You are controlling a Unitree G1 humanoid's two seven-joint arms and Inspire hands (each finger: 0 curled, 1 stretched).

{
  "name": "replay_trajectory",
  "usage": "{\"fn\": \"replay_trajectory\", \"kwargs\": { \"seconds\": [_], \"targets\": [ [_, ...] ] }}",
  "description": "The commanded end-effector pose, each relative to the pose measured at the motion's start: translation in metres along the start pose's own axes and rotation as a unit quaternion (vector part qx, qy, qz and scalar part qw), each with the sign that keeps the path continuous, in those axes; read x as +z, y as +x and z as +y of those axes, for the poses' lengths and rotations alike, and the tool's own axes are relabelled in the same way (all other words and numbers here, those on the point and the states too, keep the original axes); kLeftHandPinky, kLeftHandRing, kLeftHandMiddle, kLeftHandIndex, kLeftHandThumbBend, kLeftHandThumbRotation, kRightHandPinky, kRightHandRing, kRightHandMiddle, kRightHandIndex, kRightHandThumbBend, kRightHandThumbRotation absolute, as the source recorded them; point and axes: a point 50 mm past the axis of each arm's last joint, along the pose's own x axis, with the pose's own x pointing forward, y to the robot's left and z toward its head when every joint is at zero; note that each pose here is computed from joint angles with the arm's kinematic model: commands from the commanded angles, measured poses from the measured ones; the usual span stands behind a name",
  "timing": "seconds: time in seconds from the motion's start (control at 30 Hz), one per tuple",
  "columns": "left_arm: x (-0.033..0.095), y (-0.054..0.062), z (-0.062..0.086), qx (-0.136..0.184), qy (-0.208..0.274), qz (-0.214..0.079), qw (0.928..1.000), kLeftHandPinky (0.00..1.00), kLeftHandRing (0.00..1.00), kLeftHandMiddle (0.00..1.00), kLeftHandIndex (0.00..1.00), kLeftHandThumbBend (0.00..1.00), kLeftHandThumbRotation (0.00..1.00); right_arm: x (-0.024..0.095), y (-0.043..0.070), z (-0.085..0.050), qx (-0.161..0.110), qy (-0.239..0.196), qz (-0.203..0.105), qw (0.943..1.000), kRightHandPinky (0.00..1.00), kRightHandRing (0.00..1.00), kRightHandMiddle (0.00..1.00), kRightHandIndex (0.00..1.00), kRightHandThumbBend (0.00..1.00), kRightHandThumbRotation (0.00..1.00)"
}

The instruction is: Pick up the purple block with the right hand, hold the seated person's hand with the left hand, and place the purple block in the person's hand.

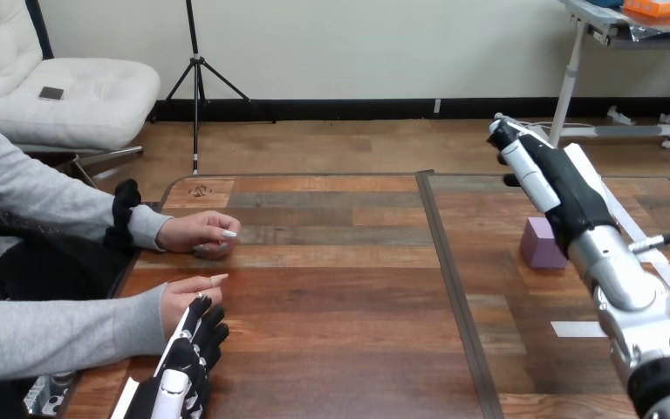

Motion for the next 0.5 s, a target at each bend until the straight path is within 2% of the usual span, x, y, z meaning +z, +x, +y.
{"fn": "replay_trajectory", "kwargs": {
  "seconds": [0.0,0.17,0.27,0.4,0.47],
  "targets": [
    [0.0141,0.0195,-0.0011,-0.002,0.008,-0.066,0.9978,1.0,0.97,0.97,0.99,0.64,1.0,0.0856,0.0372,-0.0483,-0.064,-0.129,-0.048,0.9884,0.83,0.91,0.92,0.9,0.8,1.0],
    [0.0144,0.0189,-0.0012,-0.004,0.009,-0.062,0.998,1.0,0.98,0.97,0.99,0.66,1.0,0.0865,0.0392,-0.0501,-0.06,-0.16,-0.029,0.9848,0.82,0.9,0.92,0.92,0.79,0.99],
    [0.0148,0.0185,-0.0012,-0.007,0.008,-0.061,0.9981,1.0,0.98,0.98,1.0,0.66,1.0,0.0872,0.0405,-0.0513,-0.057,-0.194,-0.014,0.9792,0.81,0.91,0.92,0.93,0.8,1.0],
    [0.0138,0.0173,-0.0009,-0.01,0.003,-0.065,0.9978,1.0,0.98,0.98,0.99,0.64,1.0,0.0861,0.0423,-0.0526,-0.045,-0.267,0.02,0.9623,0.84,0.93,0.95,0.94,0.84,0.99],
    [0.0136,0.017,-0.0009,-0.01,0.003,-0.066,0.9978,1.0,0.99,0.98,0.99,0.63,1.0,0.0858,0.0425,-0.0529,-0.044,-0.279,0.026,0.9591,0.85,0.94,0.96,0.95,0.86,0.99]
  ]
}}
